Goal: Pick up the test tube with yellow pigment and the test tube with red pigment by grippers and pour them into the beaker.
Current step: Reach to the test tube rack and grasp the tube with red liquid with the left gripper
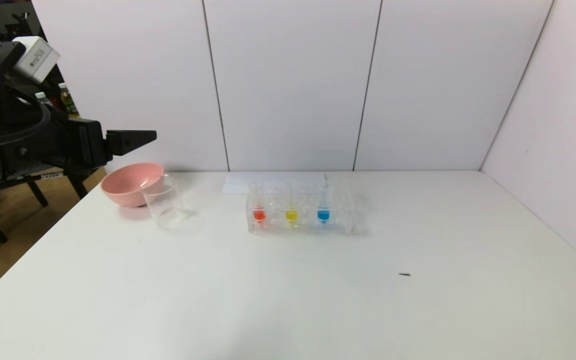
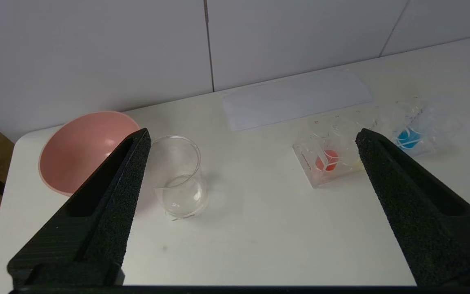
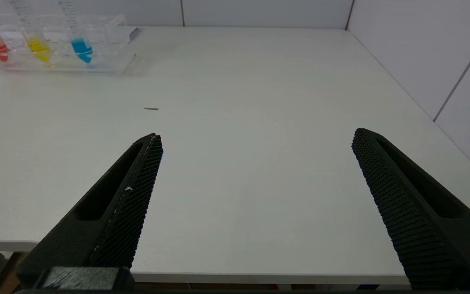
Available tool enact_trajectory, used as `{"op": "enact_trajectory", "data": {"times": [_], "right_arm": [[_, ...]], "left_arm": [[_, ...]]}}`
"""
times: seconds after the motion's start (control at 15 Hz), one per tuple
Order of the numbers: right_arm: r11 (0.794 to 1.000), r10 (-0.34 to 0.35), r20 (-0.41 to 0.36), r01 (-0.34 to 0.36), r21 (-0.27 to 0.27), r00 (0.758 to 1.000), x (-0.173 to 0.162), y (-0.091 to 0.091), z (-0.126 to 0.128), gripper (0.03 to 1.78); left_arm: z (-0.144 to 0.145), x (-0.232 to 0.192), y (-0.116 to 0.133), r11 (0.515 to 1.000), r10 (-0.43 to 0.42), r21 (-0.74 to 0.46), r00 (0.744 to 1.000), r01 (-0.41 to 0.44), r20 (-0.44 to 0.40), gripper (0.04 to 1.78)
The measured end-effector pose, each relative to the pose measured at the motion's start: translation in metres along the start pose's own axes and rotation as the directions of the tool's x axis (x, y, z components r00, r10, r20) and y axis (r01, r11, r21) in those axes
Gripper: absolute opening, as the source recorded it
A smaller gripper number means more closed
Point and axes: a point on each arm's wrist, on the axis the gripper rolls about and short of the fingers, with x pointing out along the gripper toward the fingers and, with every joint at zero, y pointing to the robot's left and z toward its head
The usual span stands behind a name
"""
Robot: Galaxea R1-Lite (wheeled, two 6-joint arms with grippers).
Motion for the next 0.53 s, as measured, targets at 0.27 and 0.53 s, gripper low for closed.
{"op": "enact_trajectory", "data": {"times": [0.27, 0.53], "right_arm": [[1.0, 0.0, 0.0, 0.0, 0.0, 1.0, 0.0, 0.0, 0.0, 1.7], [1.0, 0.0, 0.0, 0.0, 0.0, 1.0, 0.0, 0.0, 0.0, 1.7]], "left_arm": [[-0.007, 0.022, 0.001, 1.0, -0.012, 0.003, 1.0, 0.012, -0.01, 1.76], [-0.014, 0.038, 0.0, 1.0, -0.02, 0.01, 1.0, 0.02, -0.025, 1.76]]}}
